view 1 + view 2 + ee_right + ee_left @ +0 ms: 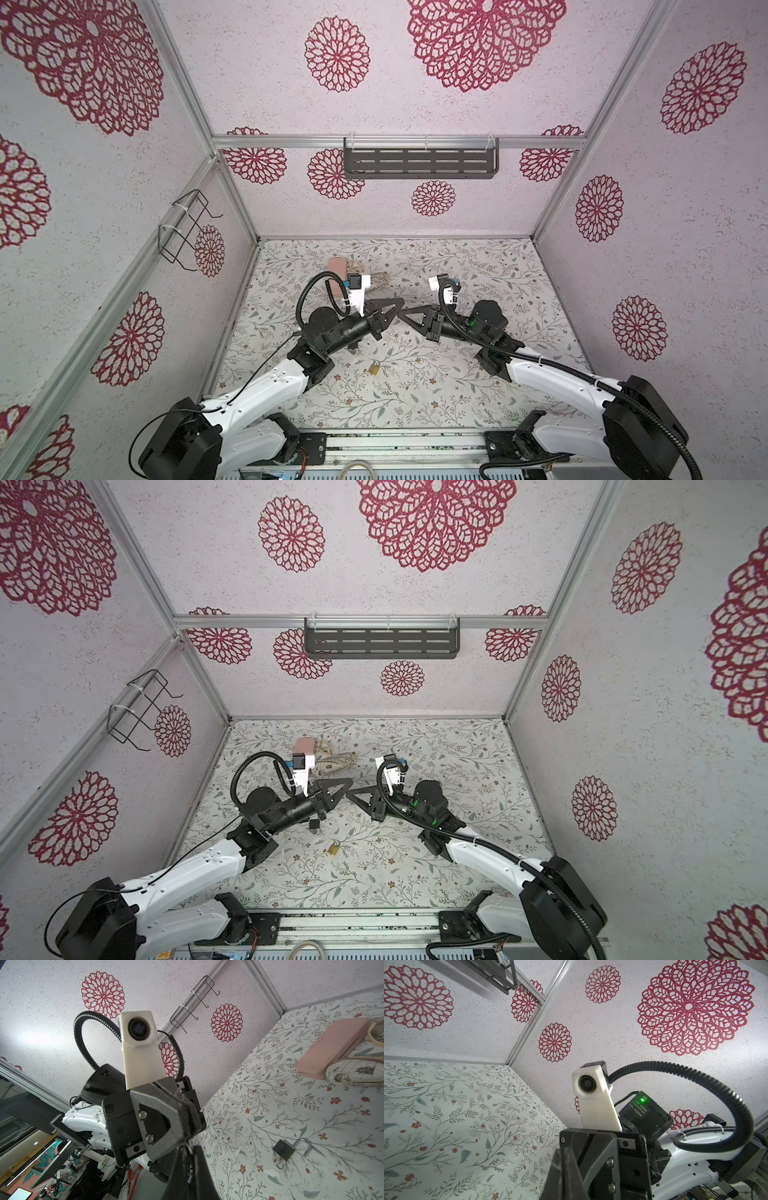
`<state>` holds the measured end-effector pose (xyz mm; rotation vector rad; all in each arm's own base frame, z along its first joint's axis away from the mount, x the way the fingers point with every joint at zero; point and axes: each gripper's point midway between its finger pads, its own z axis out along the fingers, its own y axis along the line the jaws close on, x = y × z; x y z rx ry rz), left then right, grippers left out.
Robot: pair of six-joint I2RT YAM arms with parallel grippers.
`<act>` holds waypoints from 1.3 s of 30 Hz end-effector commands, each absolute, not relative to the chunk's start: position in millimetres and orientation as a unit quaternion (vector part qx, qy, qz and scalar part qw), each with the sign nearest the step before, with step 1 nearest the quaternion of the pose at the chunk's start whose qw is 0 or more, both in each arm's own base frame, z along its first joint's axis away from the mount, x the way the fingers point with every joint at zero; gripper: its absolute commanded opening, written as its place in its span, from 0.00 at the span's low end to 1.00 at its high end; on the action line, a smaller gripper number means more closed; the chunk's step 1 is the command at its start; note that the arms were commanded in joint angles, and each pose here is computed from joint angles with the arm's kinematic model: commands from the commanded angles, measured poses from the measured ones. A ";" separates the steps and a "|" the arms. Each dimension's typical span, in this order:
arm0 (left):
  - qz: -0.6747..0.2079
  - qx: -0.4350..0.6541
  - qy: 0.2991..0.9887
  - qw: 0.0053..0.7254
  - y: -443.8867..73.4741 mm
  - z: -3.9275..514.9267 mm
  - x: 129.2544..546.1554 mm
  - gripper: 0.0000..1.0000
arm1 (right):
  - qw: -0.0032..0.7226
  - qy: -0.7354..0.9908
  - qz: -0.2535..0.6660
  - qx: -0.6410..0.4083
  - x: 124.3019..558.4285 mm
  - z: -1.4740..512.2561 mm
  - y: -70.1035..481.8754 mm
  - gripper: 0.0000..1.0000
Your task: Unlock with the key
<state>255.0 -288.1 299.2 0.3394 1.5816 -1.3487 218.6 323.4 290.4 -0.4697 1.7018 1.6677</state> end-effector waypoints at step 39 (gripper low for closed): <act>-0.266 0.007 0.915 0.305 -209.4 151.5 236.4 0.54 | 0.343 0.795 0.489 -0.107 226.5 176.7 278.9 0.00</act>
